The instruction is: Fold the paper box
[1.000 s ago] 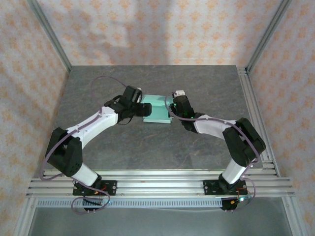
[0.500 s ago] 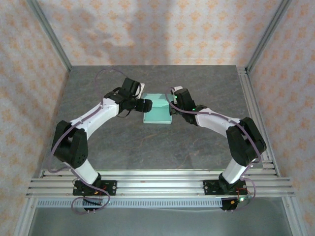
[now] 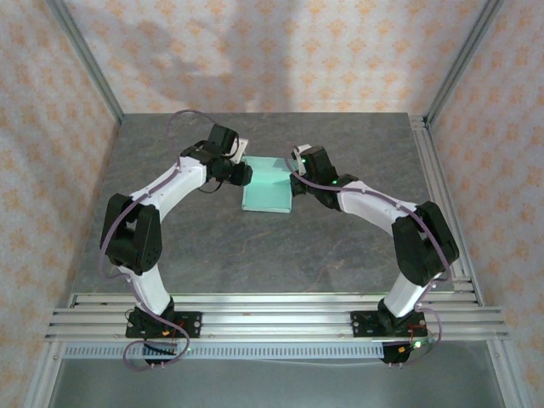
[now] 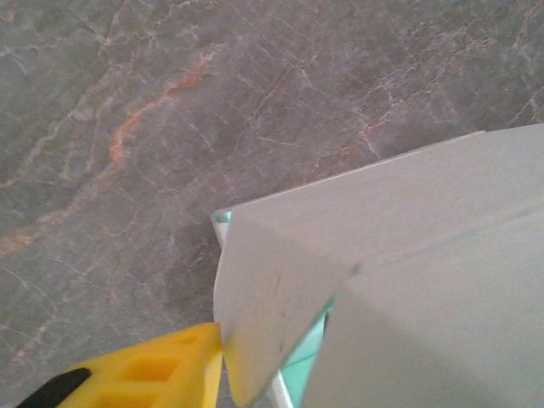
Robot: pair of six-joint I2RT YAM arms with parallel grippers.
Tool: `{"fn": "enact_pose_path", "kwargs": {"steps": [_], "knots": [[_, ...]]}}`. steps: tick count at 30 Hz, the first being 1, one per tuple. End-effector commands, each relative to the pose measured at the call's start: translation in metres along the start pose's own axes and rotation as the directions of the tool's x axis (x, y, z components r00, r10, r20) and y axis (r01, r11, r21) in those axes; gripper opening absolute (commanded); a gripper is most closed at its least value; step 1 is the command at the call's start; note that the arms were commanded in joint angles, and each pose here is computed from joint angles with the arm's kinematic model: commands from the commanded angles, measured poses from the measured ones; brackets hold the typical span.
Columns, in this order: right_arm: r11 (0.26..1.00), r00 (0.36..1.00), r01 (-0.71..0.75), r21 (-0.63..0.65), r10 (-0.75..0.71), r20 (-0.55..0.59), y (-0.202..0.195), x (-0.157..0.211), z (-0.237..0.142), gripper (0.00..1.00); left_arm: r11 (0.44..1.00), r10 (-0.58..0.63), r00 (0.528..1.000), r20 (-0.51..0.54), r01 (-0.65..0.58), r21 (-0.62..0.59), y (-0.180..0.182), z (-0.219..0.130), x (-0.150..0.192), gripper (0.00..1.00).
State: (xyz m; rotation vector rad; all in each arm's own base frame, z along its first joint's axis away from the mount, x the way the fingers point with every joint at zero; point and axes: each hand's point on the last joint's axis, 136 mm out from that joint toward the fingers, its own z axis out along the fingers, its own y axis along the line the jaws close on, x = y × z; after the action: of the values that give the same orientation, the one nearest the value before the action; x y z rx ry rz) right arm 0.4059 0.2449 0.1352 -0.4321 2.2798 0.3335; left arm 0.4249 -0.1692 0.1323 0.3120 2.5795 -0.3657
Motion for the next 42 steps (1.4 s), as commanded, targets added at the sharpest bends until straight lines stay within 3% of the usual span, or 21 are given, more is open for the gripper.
{"fn": "enact_pose_path", "kwargs": {"steps": [1,6,11,18,34,42], "knots": [[1.000,1.000,0.012,-0.014,-0.012,-0.003,0.002,-0.007,0.002,0.00,0.999,-0.016,1.000,-0.015,0.017,0.042,-0.010,-0.005,0.002,0.33],[1.000,1.000,0.019,-0.015,-0.019,-0.014,0.002,-0.005,0.004,0.00,0.999,-0.020,1.000,-0.018,0.021,0.034,-0.009,-0.001,0.000,0.20],[1.000,1.000,0.015,-0.025,-0.015,-0.012,0.004,-0.007,0.003,0.00,0.998,-0.049,0.999,-0.005,0.049,0.033,-0.010,-0.007,-0.006,0.14],[0.998,0.997,-0.069,-0.005,0.069,0.023,0.007,-0.011,0.004,0.00,0.994,-0.105,0.994,0.016,0.104,0.021,-0.012,0.000,-0.005,0.00],[0.938,0.929,-0.314,0.148,0.271,0.253,-0.004,-0.004,-0.001,0.00,0.985,-0.166,0.971,0.173,0.172,-0.023,-0.035,0.015,-0.012,0.00],[0.914,0.875,-0.369,0.168,0.281,0.395,-0.010,0.001,-0.011,0.00,0.981,-0.190,0.966,0.175,0.194,-0.004,-0.041,0.028,0.000,0.00]]}}
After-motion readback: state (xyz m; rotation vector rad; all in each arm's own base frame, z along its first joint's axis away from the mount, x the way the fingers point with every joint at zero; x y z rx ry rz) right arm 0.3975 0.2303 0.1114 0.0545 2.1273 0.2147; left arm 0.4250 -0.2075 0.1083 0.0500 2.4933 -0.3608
